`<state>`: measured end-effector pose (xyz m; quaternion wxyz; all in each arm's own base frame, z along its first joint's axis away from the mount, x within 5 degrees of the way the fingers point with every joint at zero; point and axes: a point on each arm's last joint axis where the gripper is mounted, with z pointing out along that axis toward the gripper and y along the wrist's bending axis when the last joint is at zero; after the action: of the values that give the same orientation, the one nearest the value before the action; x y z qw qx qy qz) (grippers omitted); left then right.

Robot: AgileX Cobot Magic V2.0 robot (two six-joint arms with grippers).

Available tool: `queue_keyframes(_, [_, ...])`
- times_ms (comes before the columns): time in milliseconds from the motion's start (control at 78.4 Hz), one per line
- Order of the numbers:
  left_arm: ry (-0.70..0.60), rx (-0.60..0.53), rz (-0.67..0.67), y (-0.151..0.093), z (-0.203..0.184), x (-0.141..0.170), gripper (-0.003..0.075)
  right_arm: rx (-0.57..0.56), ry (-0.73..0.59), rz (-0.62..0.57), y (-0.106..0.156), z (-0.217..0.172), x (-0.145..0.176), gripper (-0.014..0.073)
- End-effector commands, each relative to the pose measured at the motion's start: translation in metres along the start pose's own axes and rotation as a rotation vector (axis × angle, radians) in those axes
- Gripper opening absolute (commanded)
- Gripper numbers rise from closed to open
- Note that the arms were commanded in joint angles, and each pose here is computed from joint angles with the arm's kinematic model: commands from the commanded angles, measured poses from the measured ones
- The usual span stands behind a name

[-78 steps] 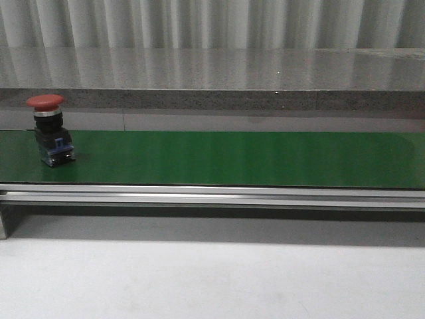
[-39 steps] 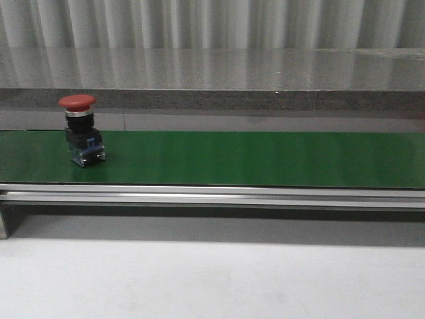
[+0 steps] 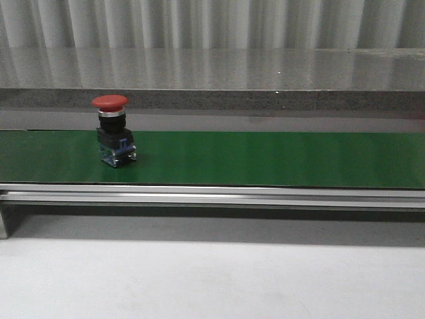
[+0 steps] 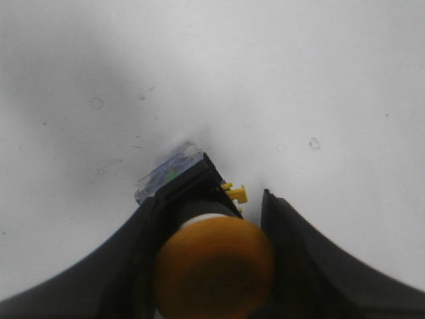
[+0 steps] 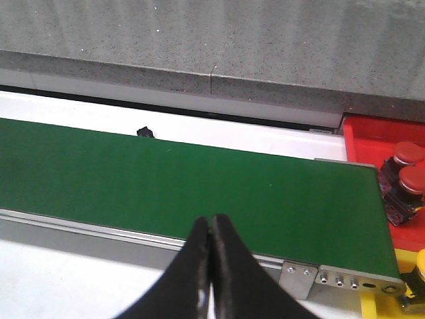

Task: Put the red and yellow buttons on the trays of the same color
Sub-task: 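Grasp the yellow button from the pile with the left gripper, then release the yellow button on the belt start and lift the left gripper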

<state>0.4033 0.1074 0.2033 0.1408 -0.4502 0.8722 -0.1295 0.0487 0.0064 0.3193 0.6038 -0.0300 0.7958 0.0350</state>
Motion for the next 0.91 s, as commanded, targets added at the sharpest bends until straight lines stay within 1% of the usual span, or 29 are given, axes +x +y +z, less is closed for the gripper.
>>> queue_keyframes(0, [-0.103, 0.079, 0.188, -0.015, -0.050, -0.001, -0.0020, 0.004, -0.085, -0.010, 0.000, -0.002, -0.013, -0.0066])
queue_keyframes(153, [-0.113, 0.043, 0.357, -0.013, -0.072, 0.005, -0.0020, 0.004, -0.085, -0.010, 0.000, -0.002, -0.013, -0.0066])
queue_keyframes(230, [-0.094, 0.031, 0.464, -0.012, -0.086, 0.012, -0.0020, 0.004, -0.085, -0.010, 0.000, -0.002, -0.013, -0.0066])
queue_keyframes(293, [-0.077, 0.026, 0.513, -0.011, -0.093, 0.017, -0.0020, 0.004, -0.085, -0.010, 0.000, -0.002, -0.013, -0.0066])
queue_keyframes(370, [-0.058, 0.023, 0.616, -0.011, -0.105, 0.023, -0.0020, 0.004, -0.085, -0.010, 0.000, -0.002, -0.013, -0.0066])
queue_keyframes(408, [-0.051, 0.026, 0.676, -0.013, -0.112, 0.029, -0.0020, 0.004, -0.085, -0.010, 0.000, -0.002, -0.013, -0.0066])
queue_keyframes(485, [-0.046, 0.032, 0.740, -0.016, -0.121, 0.038, -0.0020, 0.004, -0.085, -0.010, 0.000, -0.002, -0.013, -0.0066])
queue_keyframes(497, [-0.042, 0.033, 0.767, -0.018, -0.124, 0.042, -0.0020, 0.004, -0.085, -0.010, 0.000, -0.002, -0.013, -0.0066])
queue_keyframes(676, [0.005, 0.019, 0.858, -0.029, -0.124, 0.060, -0.0020, 0.004, -0.085, -0.010, 0.000, -0.002, -0.013, -0.0066])
queue_keyframes(778, [0.022, -0.023, 0.930, -0.037, -0.118, 0.071, -0.0020, 0.004, -0.085, -0.010, 0.000, -0.002, -0.013, -0.0066])
queue_keyframes(893, [0.067, -0.045, 0.974, -0.044, -0.109, 0.081, -0.0020, 0.004, -0.085, -0.010, 0.000, -0.002, -0.013, -0.0066])
